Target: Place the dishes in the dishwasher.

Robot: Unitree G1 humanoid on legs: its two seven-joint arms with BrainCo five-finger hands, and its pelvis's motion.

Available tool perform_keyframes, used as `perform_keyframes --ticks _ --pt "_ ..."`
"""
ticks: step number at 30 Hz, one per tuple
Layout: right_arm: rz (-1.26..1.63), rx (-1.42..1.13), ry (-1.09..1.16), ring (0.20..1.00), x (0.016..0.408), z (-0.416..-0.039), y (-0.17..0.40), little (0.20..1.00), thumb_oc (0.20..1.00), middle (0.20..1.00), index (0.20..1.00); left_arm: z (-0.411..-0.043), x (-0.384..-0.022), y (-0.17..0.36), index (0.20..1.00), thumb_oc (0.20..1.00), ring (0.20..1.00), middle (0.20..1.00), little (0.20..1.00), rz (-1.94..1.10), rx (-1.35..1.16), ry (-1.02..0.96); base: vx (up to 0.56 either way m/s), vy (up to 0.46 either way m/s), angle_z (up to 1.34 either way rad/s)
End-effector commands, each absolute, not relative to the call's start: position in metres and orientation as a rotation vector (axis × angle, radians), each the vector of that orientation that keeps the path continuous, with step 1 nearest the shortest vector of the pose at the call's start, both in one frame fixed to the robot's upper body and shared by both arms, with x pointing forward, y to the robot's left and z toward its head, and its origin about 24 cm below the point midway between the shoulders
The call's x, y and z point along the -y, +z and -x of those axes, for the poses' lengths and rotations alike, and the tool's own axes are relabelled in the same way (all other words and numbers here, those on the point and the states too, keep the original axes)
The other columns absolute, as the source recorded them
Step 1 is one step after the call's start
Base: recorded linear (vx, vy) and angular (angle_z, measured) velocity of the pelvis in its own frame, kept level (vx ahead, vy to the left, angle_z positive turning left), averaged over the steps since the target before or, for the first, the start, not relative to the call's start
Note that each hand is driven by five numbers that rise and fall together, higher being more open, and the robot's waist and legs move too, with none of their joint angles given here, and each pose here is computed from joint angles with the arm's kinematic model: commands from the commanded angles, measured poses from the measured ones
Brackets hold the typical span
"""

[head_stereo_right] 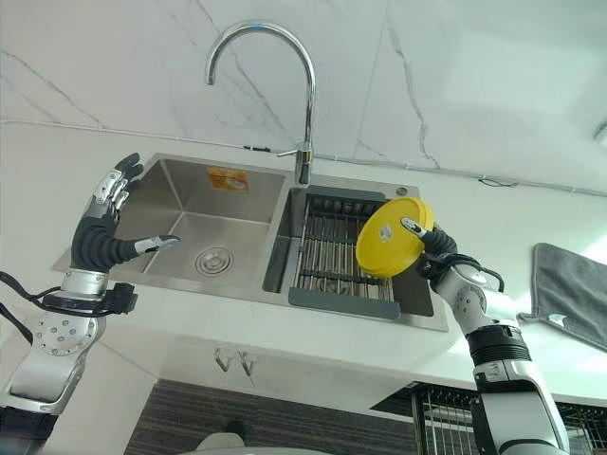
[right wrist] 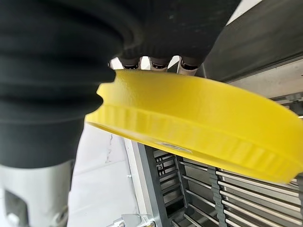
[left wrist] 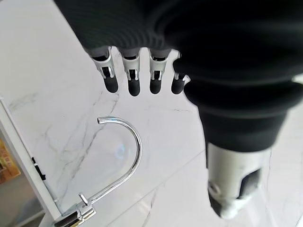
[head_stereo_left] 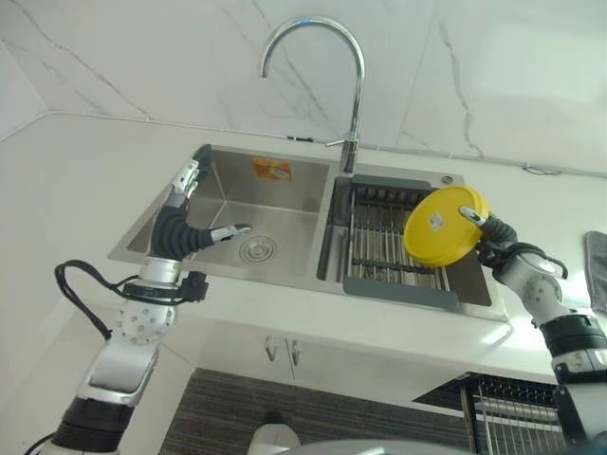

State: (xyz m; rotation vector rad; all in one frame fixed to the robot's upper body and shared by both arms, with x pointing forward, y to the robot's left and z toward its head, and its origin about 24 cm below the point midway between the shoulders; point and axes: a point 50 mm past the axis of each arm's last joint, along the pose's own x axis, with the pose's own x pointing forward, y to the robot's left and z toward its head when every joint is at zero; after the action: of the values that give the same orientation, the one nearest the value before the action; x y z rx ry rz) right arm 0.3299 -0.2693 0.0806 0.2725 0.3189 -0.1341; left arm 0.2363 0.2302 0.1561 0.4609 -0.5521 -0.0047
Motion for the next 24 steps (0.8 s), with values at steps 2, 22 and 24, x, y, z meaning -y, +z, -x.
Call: perform_keyframes --ticks 2,22,24 --pt "-0.235 -0.164 -0.134 1.0 0.283 -0.35 0.139 1.0 1.0 1.0 1.0 -0.247 -0.219 0.183 1.0 1.0 1.0 1.0 1.0 -0.452 0.673 -0.058 0.0 0.0 0.0" --pt "-0.13 -0.2 -0.179 0.2 0.301 -0.356 0.145 0.2 0.2 0.2 0.2 -0.251 -0.221 0.181 1.0 1.0 1.0 1.0 1.0 -0.446 0.66 -0.042 0.0 0.0 0.0" --pt "-0.105 -0.216 -0.18 0.2 0.302 -0.357 0.145 0.2 0.2 0.2 0.2 -0.252 -0.22 0.181 1.0 1.0 1.0 1.0 1.0 -0.443 0.655 -0.042 0.0 0.0 0.0"
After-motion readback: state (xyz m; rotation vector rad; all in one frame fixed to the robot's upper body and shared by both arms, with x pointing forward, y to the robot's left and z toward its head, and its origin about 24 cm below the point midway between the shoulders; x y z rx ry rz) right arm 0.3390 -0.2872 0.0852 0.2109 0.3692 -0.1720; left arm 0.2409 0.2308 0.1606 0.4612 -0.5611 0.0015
